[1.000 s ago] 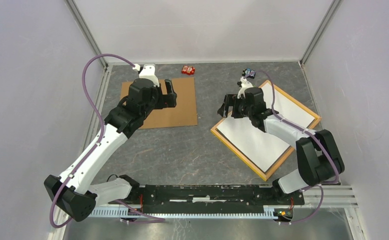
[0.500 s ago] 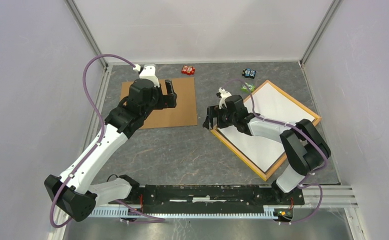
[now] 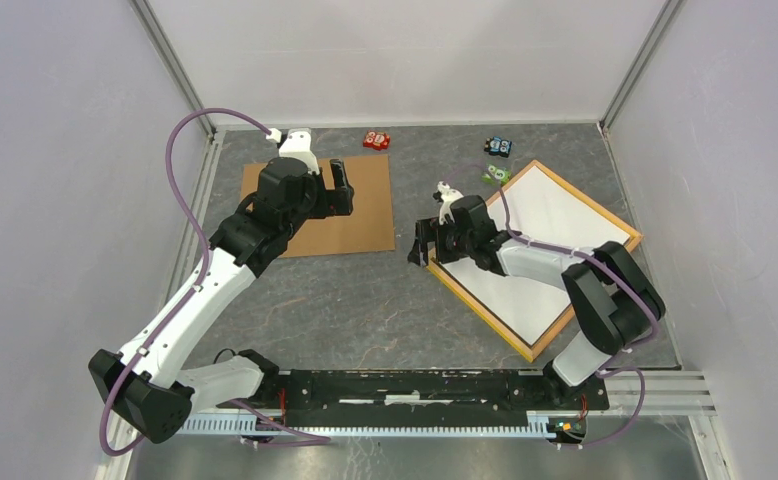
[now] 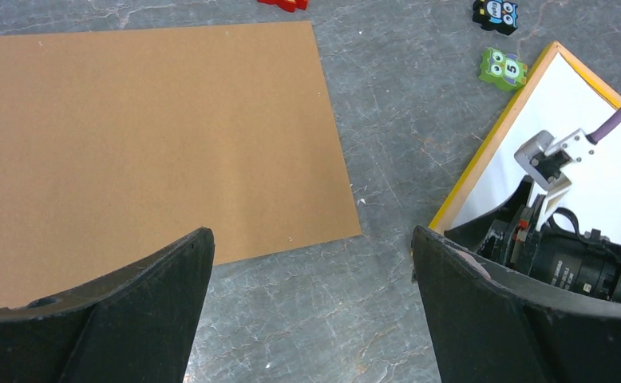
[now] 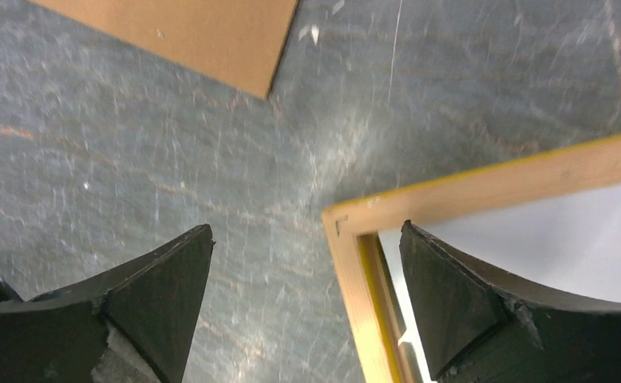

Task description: Put the photo into the frame

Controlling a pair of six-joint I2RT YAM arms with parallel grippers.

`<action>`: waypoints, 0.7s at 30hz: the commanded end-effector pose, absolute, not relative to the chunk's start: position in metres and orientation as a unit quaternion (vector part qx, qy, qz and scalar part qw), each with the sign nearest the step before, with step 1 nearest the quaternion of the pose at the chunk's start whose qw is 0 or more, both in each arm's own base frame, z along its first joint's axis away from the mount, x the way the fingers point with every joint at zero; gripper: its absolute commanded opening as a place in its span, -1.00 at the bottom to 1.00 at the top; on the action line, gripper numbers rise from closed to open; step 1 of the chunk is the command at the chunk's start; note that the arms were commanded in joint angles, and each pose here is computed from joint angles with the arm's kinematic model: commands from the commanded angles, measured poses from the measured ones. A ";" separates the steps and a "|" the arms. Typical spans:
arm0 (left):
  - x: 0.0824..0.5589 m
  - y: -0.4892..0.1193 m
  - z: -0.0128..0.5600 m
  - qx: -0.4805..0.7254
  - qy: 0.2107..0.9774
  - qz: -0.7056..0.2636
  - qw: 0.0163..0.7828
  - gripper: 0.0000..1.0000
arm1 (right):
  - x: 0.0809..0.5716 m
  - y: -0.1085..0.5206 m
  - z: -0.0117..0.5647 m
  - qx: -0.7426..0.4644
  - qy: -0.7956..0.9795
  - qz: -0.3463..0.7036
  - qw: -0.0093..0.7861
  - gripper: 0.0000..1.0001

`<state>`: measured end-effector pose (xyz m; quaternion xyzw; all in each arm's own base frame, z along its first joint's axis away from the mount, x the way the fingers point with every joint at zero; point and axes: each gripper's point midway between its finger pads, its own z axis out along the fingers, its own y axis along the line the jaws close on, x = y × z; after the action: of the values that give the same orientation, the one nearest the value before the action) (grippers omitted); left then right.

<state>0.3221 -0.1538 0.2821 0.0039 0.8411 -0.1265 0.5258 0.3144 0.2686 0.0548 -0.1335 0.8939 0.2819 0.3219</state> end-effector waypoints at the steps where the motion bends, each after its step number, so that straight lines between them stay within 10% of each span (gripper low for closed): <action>1: 0.326 -0.154 0.292 0.023 0.828 -0.122 0.546 1.00 | 0.280 0.252 0.046 -0.148 0.913 0.256 0.279 0.85; 21: 0.323 -0.165 0.290 0.047 0.830 -0.144 0.537 1.00 | 0.324 0.211 0.085 -0.120 0.907 0.152 0.375 0.96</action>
<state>0.3211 -0.1565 0.2819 0.0090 0.8416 -0.1331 0.5234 0.3020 0.2116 0.0707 -0.1183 0.9163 0.1666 0.3444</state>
